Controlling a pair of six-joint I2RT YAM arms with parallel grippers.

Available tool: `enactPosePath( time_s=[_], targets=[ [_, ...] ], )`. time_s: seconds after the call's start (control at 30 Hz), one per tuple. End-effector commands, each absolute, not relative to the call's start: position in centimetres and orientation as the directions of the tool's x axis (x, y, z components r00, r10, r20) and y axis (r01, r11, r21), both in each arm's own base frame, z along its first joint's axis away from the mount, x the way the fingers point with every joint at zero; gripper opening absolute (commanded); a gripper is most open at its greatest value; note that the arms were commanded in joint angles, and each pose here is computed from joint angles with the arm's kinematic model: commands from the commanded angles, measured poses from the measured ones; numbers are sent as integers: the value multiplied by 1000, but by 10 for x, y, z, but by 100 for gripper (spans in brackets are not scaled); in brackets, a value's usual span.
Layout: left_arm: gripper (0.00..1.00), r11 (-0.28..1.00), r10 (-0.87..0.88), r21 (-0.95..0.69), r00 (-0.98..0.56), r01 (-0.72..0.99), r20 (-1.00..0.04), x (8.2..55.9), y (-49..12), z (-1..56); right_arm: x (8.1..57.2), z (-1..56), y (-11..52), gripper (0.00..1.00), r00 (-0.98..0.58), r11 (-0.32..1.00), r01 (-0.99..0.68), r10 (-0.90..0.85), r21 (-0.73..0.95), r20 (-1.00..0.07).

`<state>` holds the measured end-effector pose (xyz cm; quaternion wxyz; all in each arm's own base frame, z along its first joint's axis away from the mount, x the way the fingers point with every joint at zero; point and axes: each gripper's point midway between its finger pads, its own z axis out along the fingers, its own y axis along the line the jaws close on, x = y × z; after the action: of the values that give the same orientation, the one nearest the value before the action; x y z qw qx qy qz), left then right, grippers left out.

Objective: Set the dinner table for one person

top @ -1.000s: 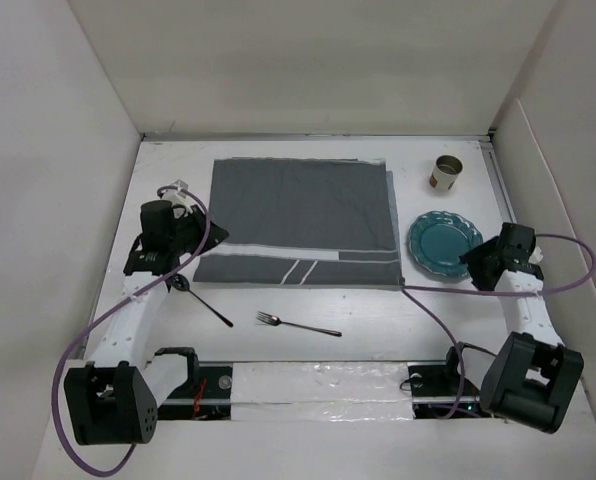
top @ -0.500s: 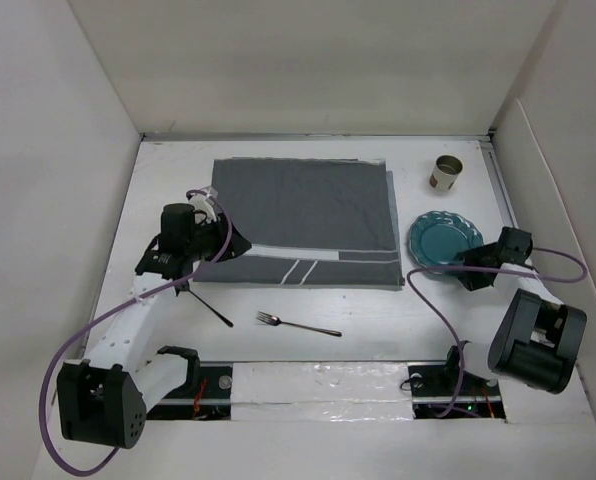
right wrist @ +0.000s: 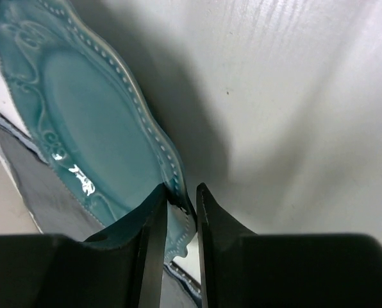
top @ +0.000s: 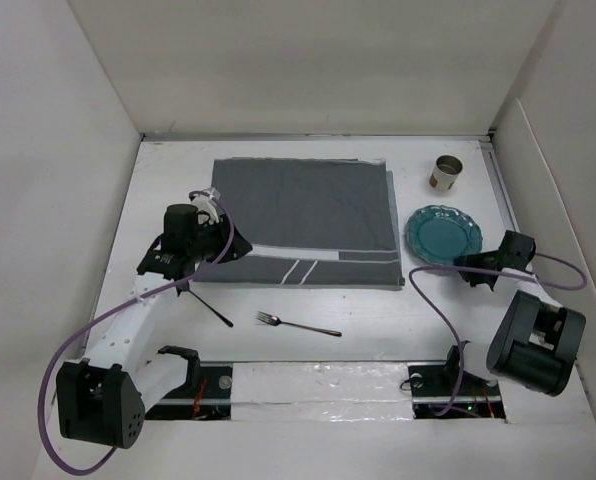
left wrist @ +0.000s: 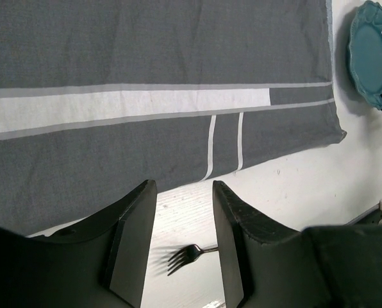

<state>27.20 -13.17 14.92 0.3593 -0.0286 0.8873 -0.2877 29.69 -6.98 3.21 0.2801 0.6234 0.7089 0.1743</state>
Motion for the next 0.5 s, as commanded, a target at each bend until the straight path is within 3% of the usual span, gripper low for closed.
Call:
enactPosePath(
  time_s=[0.0, 0.17, 0.33, 0.47],
  targets=[
    [37, 829, -266, -529, -704, 182, -659, 282, -133, 170, 281, 43, -78, 0, -40, 163, 804, 975, 572, -220],
    [39, 821, -279, -540, -696, 185, -662, 290, -136, 180, 291, 130, -83, 0, -47, 318, 659, 922, 682, -384],
    [39, 817, -278, -547, -705, 184, -652, 302, -140, 182, 314, 214, -57, 0, -115, 480, 443, 868, 758, -483],
    [35, 825, -257, -537, -730, 175, -633, 309, -141, 177, 333, 283, -5, 0, -200, 540, 134, 836, 831, -510]
  ],
)
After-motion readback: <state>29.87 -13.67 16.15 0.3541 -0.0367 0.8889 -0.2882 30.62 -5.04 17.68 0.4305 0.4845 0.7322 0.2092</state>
